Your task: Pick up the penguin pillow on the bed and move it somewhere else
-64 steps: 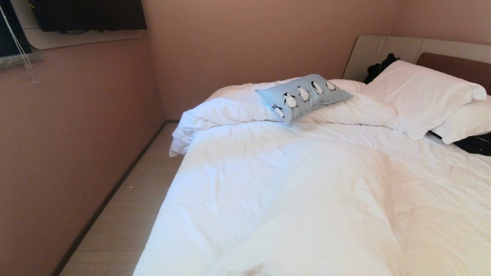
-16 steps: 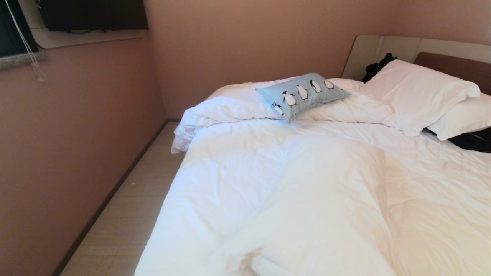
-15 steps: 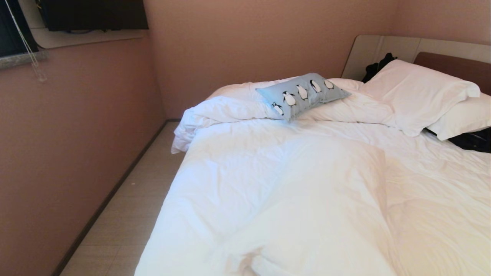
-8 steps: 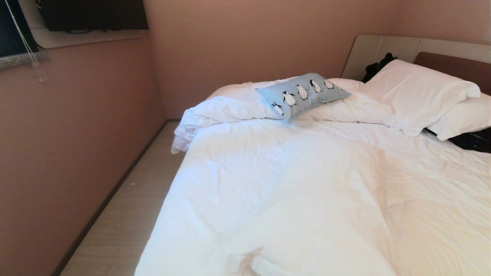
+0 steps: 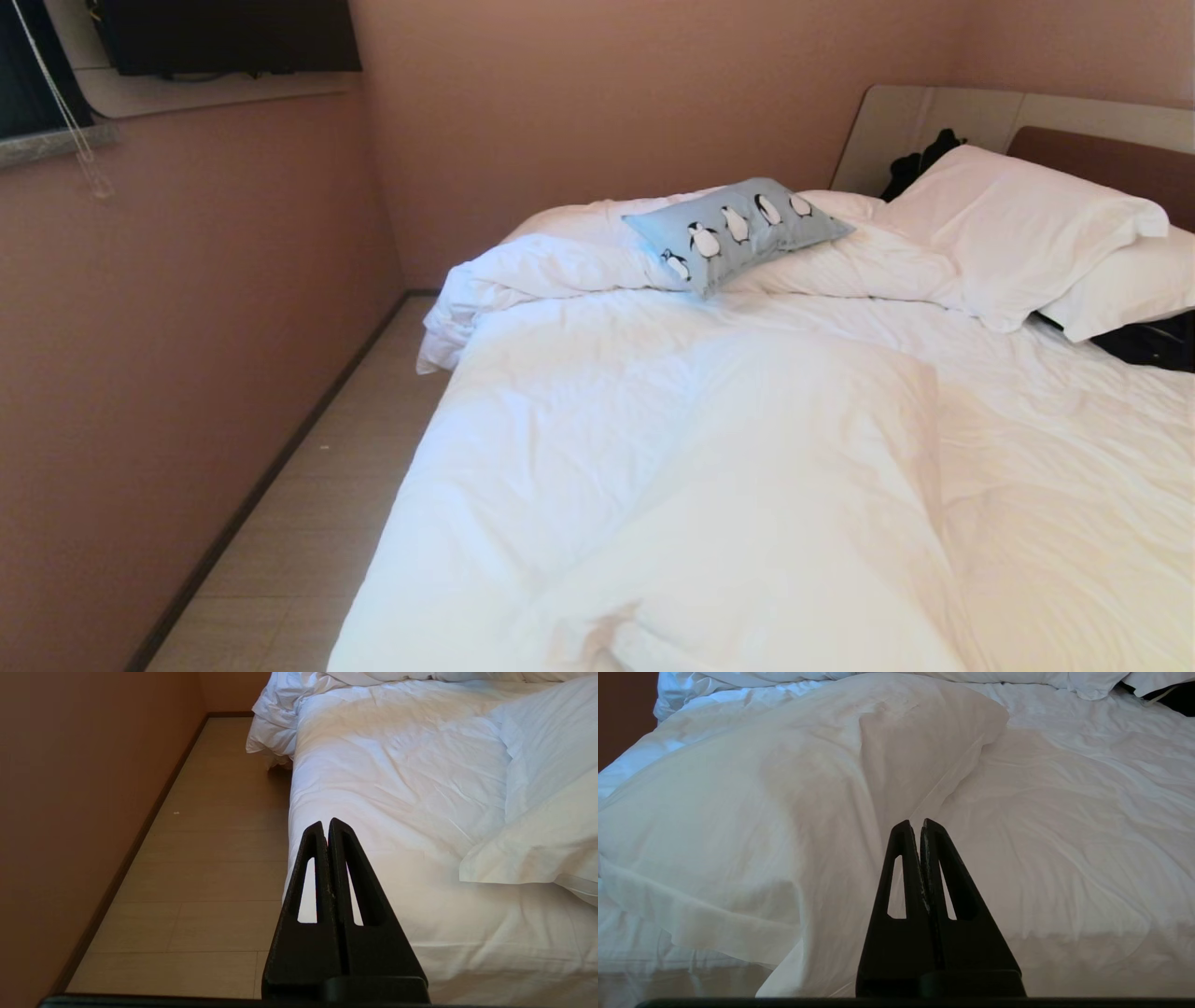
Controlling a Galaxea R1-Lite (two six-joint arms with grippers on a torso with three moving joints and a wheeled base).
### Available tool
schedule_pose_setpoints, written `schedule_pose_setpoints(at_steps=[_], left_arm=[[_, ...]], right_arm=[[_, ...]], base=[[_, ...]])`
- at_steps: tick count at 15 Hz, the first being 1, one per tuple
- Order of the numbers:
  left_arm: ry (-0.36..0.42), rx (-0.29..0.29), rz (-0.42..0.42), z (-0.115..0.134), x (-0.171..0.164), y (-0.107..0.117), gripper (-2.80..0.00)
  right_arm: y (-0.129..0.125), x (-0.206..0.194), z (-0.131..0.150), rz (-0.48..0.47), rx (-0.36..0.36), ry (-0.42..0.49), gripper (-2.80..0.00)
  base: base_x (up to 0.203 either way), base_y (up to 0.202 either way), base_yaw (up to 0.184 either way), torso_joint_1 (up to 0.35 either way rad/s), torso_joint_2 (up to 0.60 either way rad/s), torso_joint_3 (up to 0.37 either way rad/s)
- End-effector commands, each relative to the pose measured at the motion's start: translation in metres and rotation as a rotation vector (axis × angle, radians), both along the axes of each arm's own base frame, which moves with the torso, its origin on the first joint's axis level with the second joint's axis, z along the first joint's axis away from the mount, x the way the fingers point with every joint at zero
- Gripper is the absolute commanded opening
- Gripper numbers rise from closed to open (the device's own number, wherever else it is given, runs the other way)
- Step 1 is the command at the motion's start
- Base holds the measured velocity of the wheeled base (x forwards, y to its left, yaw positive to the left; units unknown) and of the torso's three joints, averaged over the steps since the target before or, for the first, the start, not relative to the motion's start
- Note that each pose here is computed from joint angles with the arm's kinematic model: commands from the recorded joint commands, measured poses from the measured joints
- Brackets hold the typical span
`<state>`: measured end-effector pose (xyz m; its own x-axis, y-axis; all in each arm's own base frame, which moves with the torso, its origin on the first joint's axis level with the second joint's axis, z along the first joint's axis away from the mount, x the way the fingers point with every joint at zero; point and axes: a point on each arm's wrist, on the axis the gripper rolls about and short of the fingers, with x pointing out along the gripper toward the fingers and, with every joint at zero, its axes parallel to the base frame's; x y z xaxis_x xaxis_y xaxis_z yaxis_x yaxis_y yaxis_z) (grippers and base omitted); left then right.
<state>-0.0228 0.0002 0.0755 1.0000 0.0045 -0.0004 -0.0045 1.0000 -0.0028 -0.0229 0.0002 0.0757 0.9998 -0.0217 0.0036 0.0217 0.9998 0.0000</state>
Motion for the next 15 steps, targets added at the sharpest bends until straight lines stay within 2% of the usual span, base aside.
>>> schedule_pose_setpoints(at_steps=[1, 15], left_arm=[[0.001, 0.0, 0.0, -0.0004, 0.0001, 0.0, -2.8], [0.001, 0.0, 0.0, -0.0001, 0.0, 0.0, -2.8]], right_arm=[[0.0, 0.0, 0.0001, 0.0, 0.0, -0.001, -2.8], [0.0, 0.0, 0.0002, -0.001, 0.011, -0.003, -2.8]], base=[[0.0, 0.0, 0.0, 0.0, 0.0, 0.0], [0.0, 0.0, 0.0, 0.0, 0.0, 0.0]])
